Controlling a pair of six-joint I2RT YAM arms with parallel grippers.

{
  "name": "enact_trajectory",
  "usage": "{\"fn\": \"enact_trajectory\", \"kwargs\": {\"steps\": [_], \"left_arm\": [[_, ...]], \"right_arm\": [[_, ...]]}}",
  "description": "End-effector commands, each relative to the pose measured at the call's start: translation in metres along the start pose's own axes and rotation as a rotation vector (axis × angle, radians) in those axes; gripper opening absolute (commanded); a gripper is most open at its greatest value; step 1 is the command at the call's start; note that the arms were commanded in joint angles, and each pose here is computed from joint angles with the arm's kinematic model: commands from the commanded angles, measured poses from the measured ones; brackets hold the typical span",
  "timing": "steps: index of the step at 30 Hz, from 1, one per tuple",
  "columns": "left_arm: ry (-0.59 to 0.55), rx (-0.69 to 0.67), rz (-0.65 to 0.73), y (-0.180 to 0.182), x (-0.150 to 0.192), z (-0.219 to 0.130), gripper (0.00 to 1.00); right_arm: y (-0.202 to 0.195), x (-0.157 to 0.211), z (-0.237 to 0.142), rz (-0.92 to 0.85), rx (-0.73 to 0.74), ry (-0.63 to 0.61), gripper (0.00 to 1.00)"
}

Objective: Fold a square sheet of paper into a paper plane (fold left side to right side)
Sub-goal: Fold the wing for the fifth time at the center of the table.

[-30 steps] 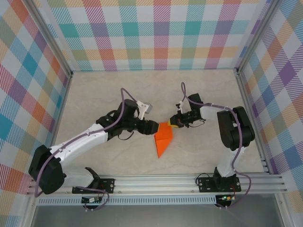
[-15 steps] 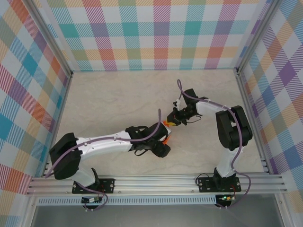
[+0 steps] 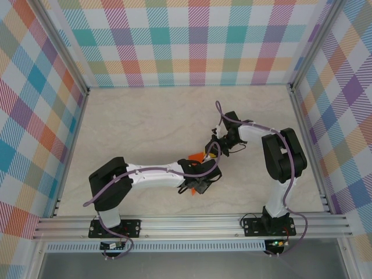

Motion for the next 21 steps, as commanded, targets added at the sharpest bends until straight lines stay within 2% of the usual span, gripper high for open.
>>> {"fn": "enact_trajectory", "kwargs": {"steps": [1,12,21], "left_arm": [[0.024,-0.051,-0.005,0.001,0.000,0.002,0.55],[0.072,-0.043,-0.015,-0.007,0.014,0.014,0.41],[0.078,-0.029,-0.021,-0.017,0.016,0.016,0.40]], "right_arm": [[0.002,-0.002,0.003,0.007,0.006,0.013,0.00],[-0.004,-0.004,0.007,0.016,0.024,0.015,0.00],[-0.010,-0.004,0.010,0.028,0.049,0.008,0.00]]}}
Point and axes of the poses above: each hand's point on the last joint's axis, 136 mm out from that joint toward the fingers, its own z axis out along the fingers, its own y axis along the line the jaws close on, x = y × z, the point moved 4 cm from there along -z, back along the fingers, and after that the axes turned 9 degrees about z, right-handed, at the moved point
